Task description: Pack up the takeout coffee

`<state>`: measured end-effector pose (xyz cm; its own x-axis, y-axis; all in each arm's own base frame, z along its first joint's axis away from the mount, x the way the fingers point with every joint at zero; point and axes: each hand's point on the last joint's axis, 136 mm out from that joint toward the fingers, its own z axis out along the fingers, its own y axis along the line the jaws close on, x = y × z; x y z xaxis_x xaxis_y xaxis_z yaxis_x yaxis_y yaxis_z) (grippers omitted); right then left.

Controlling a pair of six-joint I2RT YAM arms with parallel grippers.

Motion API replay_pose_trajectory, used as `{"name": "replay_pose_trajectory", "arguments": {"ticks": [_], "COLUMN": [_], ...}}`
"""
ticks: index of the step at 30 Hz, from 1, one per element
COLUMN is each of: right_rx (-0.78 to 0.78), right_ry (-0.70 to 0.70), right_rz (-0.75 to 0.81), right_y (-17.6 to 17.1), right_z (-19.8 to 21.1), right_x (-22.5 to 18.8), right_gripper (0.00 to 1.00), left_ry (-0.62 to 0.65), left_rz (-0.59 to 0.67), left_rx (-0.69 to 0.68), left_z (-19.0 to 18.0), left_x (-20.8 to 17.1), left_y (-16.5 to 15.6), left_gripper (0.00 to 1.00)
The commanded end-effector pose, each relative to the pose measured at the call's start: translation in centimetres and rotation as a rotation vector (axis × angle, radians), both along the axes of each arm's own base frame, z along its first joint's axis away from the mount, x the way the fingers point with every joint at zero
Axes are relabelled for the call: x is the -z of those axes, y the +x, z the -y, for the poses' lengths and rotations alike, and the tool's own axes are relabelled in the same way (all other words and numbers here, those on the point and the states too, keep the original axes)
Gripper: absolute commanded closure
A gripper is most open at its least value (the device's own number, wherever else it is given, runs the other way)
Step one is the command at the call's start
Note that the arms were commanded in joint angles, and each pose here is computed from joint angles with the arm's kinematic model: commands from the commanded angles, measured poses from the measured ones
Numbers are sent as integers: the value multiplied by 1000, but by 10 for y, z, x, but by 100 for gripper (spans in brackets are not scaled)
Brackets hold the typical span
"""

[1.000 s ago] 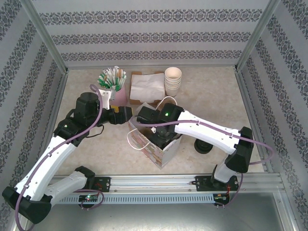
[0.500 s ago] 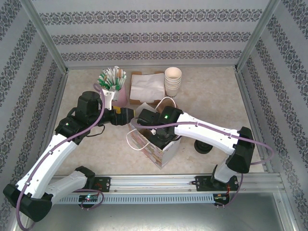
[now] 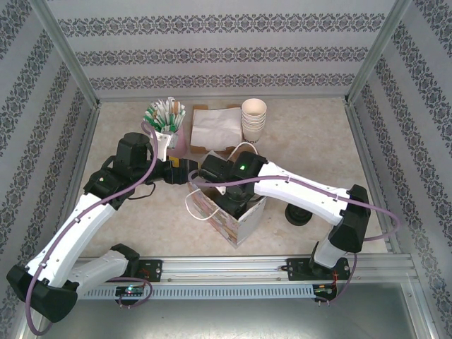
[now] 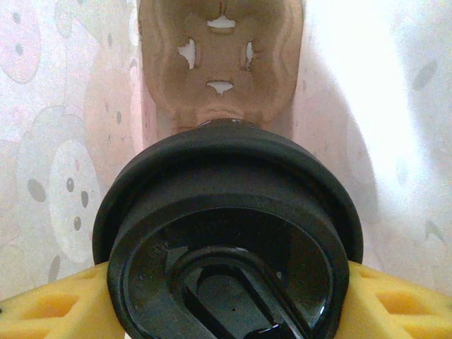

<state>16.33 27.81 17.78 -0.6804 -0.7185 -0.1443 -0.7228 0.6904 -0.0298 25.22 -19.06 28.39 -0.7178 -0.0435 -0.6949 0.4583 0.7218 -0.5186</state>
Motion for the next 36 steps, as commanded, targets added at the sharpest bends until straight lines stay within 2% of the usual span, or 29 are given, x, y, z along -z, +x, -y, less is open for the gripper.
{"name": "replay_pose_trajectory", "arguments": {"ticks": [1,12,16,25,36], "right_rx": [-70,-161,-123,64,86], "right_ry": [-21,34,53,26,26], "right_rz": [21,11,-21,-45,18], "right_y": [7,-1,-6,-6,-4], "right_z": [3,0,-2,15,21], "right_x": [0,13,10,6,-9], "right_gripper": [43,43,43,45,45], "left_ry": [-6,-13,-7,5,17], "left_rz": [18,12,3,-6,-17], "left_rx": [31,46,47,35,37], "left_z": [3,7,8,6,6], "left_x": [-5,-3,-1,2,6], "left_y": [-3,-3,-2,-3,-4], "left_gripper": [13,15,16,16,18]}}
